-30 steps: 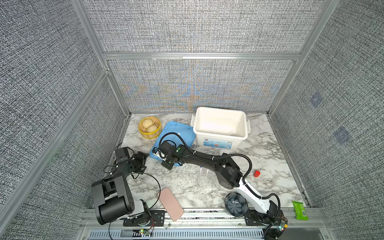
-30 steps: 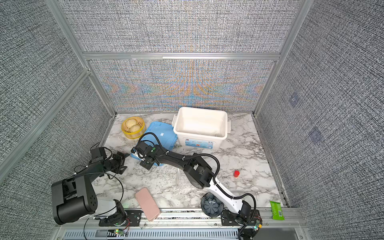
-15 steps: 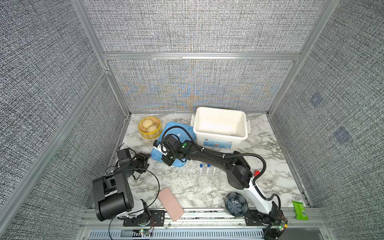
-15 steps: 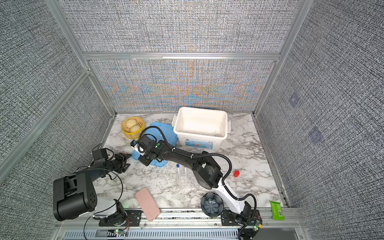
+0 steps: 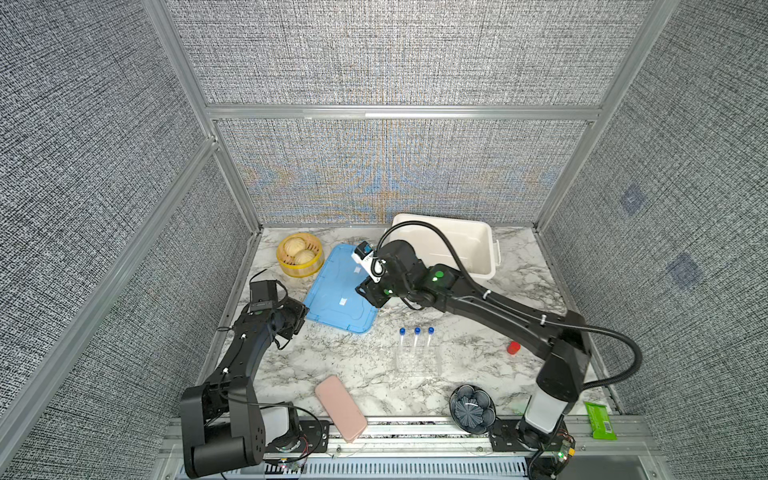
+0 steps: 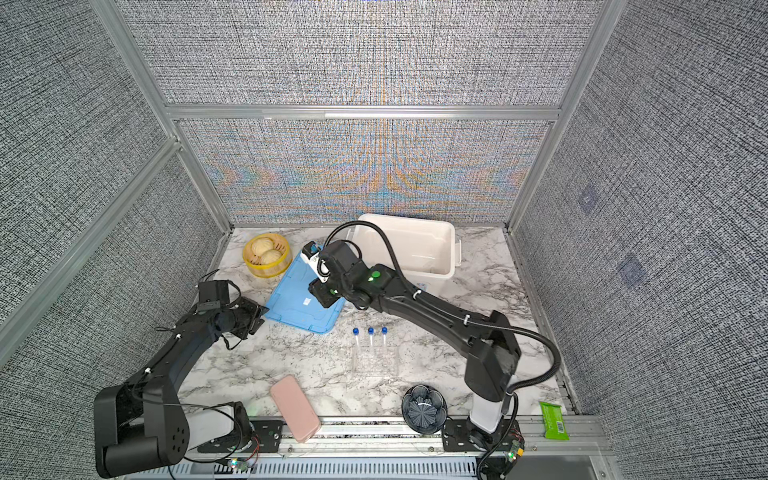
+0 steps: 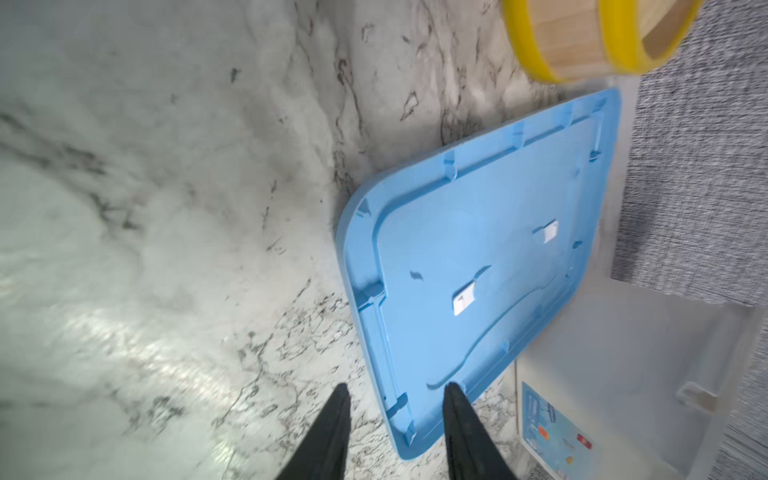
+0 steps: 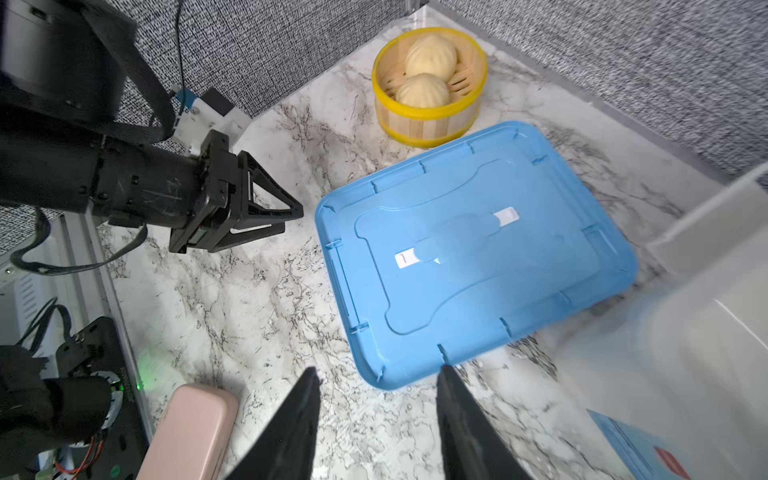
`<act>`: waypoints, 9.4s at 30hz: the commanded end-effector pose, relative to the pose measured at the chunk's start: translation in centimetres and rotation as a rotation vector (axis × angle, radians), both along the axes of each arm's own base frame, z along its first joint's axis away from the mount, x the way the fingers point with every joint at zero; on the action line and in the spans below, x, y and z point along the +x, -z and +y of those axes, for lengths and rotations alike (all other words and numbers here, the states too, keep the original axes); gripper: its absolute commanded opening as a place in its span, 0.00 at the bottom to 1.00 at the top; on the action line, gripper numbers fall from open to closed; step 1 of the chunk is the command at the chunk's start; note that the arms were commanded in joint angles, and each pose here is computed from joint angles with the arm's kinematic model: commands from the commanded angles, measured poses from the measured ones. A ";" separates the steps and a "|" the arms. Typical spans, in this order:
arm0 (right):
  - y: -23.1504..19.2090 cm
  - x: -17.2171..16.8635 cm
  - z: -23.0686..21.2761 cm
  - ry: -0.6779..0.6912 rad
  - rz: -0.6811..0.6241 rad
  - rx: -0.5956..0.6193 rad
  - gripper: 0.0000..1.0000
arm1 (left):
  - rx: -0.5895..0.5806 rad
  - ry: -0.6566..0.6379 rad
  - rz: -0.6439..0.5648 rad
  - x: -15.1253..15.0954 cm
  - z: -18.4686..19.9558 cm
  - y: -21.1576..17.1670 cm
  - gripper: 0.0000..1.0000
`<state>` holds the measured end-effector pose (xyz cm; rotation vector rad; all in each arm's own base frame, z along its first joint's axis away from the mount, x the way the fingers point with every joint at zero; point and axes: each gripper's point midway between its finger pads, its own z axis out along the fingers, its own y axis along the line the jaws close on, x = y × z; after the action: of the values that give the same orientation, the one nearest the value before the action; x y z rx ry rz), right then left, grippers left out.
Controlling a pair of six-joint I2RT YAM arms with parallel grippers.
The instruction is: Organize the chemistry lab equipment
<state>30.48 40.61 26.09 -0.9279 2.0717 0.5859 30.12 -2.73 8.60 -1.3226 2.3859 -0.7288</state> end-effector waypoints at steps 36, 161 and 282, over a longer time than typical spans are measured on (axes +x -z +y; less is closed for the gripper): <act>-4.5 -2.1 -9.1 0.084 -0.156 0.218 0.49 | 0.275 -0.003 0.523 -0.9 -4.8 7.4 0.14; -15.3 -0.1 -16.7 0.044 -0.285 0.721 0.00 | 0.191 0.397 -0.746 2.6 -8.3 -23.1 0.99; 6.3 12.7 -32.9 0.511 0.429 -0.024 0.46 | -0.049 0.810 -0.563 13.7 -25.8 -9.0 0.68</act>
<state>44.10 4.85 18.98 -0.2013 2.5984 0.3458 44.24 -29.19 17.58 -0.1093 2.3372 -1.2227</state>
